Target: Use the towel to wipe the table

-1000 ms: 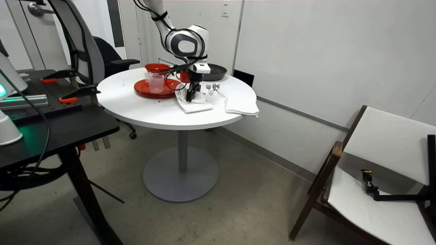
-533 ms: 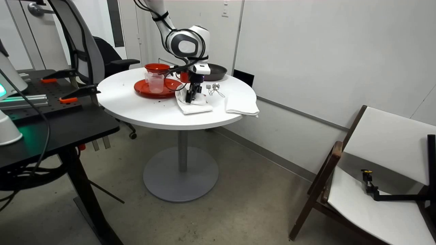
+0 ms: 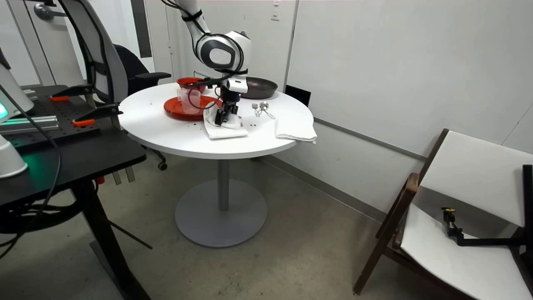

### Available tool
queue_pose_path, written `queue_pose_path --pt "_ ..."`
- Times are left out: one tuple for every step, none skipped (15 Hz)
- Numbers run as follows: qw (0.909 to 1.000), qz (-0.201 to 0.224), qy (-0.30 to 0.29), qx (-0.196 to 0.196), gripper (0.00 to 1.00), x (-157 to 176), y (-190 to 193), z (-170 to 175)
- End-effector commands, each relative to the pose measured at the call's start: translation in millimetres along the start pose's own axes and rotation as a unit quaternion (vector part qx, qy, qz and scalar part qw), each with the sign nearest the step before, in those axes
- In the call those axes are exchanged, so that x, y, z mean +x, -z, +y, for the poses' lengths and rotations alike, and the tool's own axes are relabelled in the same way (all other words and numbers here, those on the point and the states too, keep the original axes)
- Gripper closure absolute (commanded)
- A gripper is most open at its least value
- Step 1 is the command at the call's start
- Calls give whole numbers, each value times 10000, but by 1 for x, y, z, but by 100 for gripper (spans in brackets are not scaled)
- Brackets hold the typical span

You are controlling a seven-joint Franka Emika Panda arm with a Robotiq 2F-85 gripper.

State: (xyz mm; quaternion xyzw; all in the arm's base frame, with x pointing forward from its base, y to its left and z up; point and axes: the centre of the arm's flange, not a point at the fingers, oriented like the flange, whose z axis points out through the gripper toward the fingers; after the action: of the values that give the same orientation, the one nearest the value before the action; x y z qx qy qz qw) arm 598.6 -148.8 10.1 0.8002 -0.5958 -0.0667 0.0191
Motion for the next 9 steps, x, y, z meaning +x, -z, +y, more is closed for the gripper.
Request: queue_pose_path --pt "9997 -173 -156 17 100 -13 0 8" --pt "9997 -184 -163 23 100 -13 -1 8" --pt "9997 -176 -153 32 100 -13 -2 7" --pt "9998 -140 -129 41 100 -15 -2 6" --pt "9999 -97 -23 88 100 -18 -2 1" --pt "9999 -46 48 117 100 -21 -1 -4" --pt "9997 39 140 178 100 -26 0 -13" --pt "9994 96 222 240 100 -30 1 -24" --pt "9990 155 308 294 100 -37 2 -34"
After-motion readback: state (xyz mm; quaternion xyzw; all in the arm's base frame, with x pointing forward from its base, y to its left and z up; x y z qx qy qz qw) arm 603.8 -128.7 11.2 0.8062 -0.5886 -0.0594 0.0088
